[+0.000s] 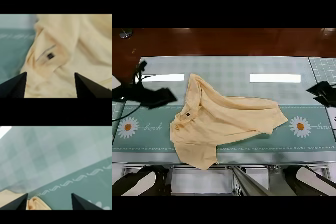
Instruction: Fold the shirts.
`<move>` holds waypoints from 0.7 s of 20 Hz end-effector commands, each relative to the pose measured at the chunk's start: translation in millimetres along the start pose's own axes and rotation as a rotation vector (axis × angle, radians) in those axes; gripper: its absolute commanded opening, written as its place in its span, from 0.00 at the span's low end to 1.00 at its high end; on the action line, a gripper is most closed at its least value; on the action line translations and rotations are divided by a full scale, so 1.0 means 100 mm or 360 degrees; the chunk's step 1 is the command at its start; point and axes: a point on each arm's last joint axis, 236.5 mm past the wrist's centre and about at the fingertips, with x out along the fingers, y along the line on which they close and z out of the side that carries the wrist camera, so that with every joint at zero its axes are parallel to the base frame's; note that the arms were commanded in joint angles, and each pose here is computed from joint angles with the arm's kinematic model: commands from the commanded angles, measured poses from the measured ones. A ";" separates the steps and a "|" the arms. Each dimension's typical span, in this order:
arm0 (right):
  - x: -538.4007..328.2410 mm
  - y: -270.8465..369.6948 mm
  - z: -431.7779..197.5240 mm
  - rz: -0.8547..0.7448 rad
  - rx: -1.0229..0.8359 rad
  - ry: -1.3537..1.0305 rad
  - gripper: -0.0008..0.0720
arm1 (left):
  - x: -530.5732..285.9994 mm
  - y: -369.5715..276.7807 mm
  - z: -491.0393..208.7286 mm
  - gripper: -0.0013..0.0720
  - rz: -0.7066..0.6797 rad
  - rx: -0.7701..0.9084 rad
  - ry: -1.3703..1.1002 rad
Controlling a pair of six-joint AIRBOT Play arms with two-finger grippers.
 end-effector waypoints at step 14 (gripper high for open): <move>0.44 -0.07 -1.38 0.0195 0.0257 0.0277 0.86 | 0.70 0.15 -1.26 0.97 -0.0282 -0.0432 0.0341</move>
